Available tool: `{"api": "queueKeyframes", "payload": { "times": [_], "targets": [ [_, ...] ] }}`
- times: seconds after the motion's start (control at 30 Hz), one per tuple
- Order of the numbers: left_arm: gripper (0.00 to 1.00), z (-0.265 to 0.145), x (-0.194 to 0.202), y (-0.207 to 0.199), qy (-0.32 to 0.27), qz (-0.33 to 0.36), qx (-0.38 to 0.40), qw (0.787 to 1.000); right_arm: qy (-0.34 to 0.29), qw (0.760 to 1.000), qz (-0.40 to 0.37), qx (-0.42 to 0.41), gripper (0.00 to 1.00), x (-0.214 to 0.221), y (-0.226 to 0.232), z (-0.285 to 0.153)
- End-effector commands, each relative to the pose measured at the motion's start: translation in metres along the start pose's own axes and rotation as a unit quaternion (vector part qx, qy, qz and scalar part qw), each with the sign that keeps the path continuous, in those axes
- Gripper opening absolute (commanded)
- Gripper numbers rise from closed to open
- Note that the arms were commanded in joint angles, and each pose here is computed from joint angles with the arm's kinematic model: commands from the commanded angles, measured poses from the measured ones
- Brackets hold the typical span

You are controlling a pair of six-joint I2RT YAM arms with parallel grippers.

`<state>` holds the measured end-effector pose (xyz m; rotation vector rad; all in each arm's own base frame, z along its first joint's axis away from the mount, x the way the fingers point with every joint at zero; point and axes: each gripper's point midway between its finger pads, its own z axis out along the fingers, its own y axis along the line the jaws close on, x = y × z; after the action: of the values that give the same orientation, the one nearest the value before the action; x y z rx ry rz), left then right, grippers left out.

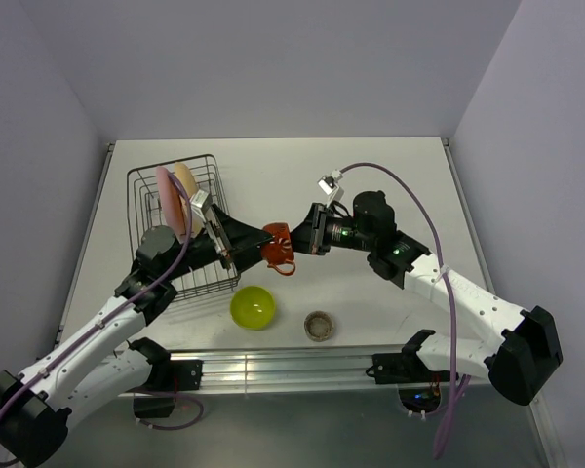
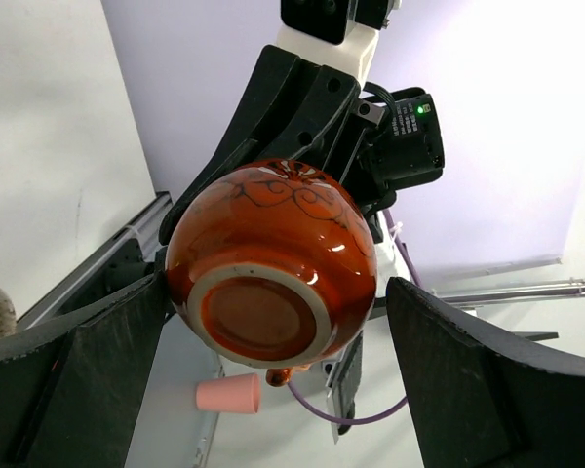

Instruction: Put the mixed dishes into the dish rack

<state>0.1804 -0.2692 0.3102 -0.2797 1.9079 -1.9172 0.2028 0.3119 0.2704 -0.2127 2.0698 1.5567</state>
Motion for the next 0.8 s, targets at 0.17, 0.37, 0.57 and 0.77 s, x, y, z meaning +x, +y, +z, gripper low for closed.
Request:
{"api": "queueKeyframes", "payload": {
  "times": [0.17, 0.37, 0.57, 0.77],
  "targets": [
    [0.99, 0.000, 0.010, -0.035, 0.024, -0.015, 0.078, 0.997, -0.029, 0.996, -0.037, -0.079, 0.00, -0.017, 0.044, -0.003],
    [0.99, 0.000, 0.014, -0.038, 0.037, -0.030, 0.099, 0.994, -0.024, 0.995, -0.032, -0.086, 0.00, -0.016, 0.043, 0.000],
    [0.98, 0.001, 0.015, -0.039, 0.041, -0.039, 0.112, 0.992, -0.019, 0.995, -0.029, -0.092, 0.00, -0.012, 0.041, 0.003],
    [0.90, 0.001, 0.015, -0.038, 0.042, -0.049, 0.126, 0.990, -0.014, 0.995, -0.027, -0.096, 0.00, -0.008, 0.040, 0.005]
  ]
}}
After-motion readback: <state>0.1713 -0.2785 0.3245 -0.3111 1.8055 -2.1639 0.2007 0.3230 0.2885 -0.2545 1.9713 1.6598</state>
